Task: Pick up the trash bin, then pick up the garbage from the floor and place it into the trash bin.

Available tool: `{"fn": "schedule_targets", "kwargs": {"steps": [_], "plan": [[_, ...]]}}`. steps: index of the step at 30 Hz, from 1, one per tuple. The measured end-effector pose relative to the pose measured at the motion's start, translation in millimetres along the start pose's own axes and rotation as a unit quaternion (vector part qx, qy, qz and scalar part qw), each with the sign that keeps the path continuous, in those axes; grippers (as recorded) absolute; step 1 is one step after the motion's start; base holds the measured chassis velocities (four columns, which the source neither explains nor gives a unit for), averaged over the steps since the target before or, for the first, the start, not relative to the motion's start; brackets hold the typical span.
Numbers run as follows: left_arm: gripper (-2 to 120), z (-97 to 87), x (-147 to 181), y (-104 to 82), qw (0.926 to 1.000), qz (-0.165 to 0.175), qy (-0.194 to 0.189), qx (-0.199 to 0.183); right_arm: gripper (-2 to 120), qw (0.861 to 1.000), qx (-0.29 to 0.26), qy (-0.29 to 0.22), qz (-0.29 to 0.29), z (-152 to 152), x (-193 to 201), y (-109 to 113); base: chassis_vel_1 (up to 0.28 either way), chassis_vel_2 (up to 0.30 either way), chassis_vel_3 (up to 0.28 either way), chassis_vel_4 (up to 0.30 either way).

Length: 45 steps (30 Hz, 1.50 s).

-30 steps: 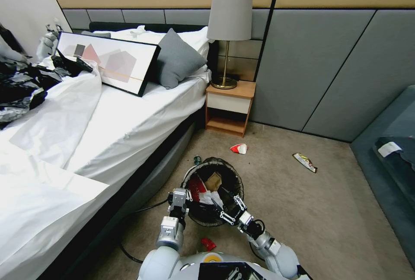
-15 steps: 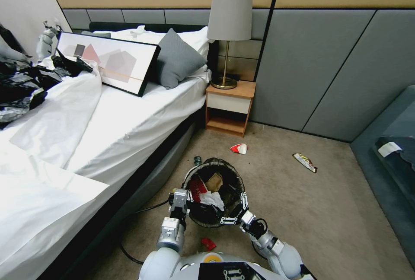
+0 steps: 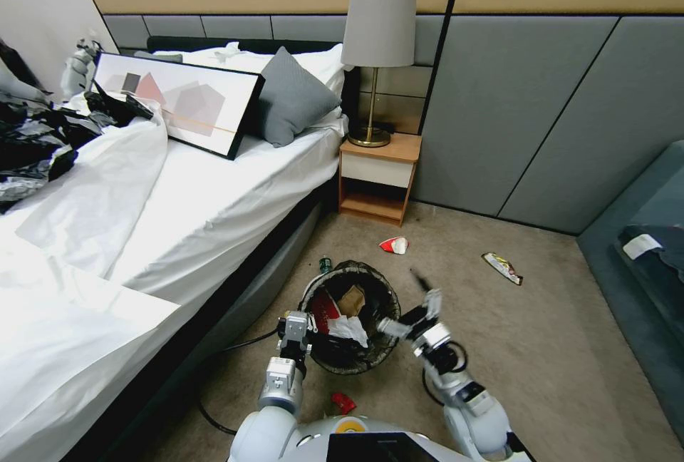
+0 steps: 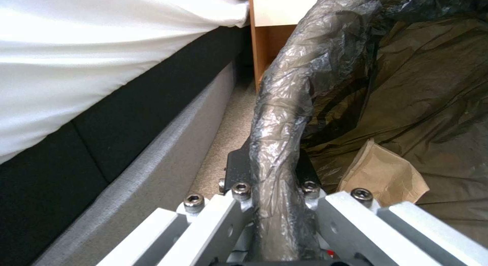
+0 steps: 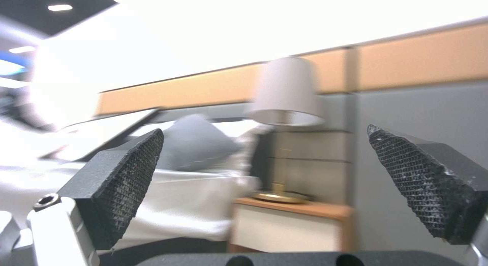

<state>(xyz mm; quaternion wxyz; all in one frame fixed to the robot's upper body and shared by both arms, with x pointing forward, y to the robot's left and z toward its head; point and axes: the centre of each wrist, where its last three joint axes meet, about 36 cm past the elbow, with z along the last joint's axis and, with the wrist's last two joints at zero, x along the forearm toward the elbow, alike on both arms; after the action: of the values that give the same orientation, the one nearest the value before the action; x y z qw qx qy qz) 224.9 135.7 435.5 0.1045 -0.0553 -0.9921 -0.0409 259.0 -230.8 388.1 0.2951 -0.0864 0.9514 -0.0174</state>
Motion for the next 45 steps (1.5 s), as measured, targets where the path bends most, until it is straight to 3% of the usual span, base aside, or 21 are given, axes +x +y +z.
{"fn": "schedule_targets", "kwargs": {"steps": [7, 11, 15, 25, 45], "plan": [[0, -0.6, 0, 2.3, 1.0, -0.006, 0.001, 0.003, 100, 0.995, 0.023, 0.046, 0.083, 23, 45, -22, 0.0, 0.0, 0.0, 0.0], [0, -0.1, 1, 1.7, 1.0, -0.007, 0.003, 0.005, 100, 0.99, 0.047, 0.068, 0.115, 42, 72, -41, 0.0, 0.0, 0.0, 0.0], [0, 0.3, 2, 0.8, 0.9999, -0.007, 0.004, 0.006, 100, 0.987, 0.054, 0.086, 0.128, 50, 92, -44, 0.0, 0.0, 0.0, 0.0], [0, 9.1, -2, -0.7, 0.9999, -0.007, -0.001, 0.015, 100, 0.986, 0.053, 0.093, 0.126, 52, 98, -43, 0.0, 0.0, 0.0, 0.0], [0, 9.4, -2, -1.3, 0.9999, -0.001, -0.005, 0.015, 100, 0.988, 0.058, 0.084, 0.118, 53, 90, -48, 0.0, 0.0, 0.0, 0.0]]}}
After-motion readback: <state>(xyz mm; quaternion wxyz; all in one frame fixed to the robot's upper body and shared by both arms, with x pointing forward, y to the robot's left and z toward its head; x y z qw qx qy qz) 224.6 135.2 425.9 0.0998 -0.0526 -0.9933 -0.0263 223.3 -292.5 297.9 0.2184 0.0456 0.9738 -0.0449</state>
